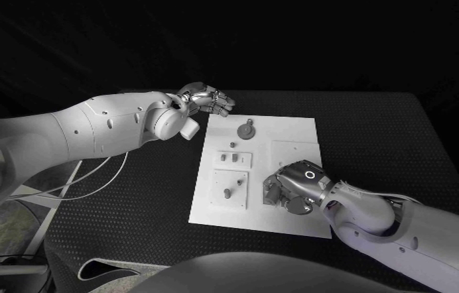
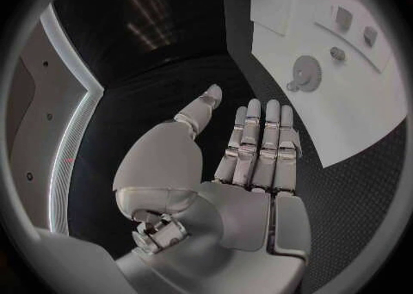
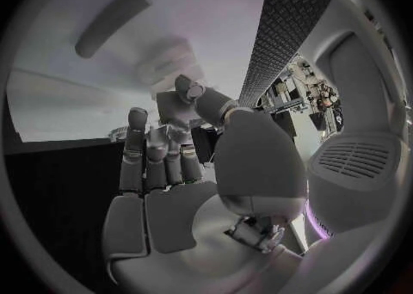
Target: Assemble the parts on the task board
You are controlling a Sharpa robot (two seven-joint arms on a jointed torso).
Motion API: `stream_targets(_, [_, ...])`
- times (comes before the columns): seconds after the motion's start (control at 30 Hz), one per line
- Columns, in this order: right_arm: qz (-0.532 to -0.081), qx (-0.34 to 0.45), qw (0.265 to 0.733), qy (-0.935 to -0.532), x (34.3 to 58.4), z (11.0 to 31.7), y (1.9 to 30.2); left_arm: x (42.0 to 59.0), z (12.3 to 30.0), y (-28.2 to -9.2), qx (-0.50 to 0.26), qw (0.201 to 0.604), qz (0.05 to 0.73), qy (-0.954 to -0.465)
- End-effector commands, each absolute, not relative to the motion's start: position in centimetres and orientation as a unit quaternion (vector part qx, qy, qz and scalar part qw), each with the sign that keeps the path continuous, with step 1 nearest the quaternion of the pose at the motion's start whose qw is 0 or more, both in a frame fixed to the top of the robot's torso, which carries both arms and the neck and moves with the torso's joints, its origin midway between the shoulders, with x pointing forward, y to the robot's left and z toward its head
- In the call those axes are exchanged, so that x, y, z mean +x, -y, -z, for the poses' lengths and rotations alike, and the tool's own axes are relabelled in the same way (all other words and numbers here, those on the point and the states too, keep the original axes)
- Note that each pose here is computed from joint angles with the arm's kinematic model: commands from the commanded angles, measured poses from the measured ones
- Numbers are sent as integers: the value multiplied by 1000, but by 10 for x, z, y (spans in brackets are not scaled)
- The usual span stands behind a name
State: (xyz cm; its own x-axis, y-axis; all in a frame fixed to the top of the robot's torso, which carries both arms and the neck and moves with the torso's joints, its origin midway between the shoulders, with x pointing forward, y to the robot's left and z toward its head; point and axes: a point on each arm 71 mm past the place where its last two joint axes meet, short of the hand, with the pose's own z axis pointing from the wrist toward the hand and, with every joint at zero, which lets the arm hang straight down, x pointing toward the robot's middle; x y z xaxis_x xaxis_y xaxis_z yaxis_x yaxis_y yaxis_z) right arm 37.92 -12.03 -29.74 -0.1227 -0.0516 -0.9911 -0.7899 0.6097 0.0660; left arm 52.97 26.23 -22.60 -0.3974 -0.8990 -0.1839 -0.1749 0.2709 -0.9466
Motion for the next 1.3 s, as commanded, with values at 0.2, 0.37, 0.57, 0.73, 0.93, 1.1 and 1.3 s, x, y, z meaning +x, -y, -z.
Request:
stream_targets(0.2, [-347, -335, 604, -635, 388, 273, 111, 530, 225, -259, -380, 385, 470, -697])
stream_targets(0.37, [-357, -363, 593, -623, 394, 268, 106, 530, 225, -258, -380, 385, 471, -698])
stream_targets(0.57, [-346, -400, 565, -633, 400, 281, 114, 530, 225, -257, -379, 384, 471, -698])
stream_targets(0.73, [-347, -420, 551, -632, 400, 288, 113, 530, 226, -257, -379, 384, 471, -698])
stream_targets(0.93, [-350, -431, 548, -626, 402, 290, 111, 531, 226, -256, -378, 383, 472, -698])
stream_targets(1.1, [-362, -430, 546, -621, 399, 289, 106, 531, 226, -256, -378, 383, 472, -698])
stream_targets(1.3, [-371, -430, 542, -620, 398, 289, 101, 531, 226, -254, -377, 381, 473, -699])
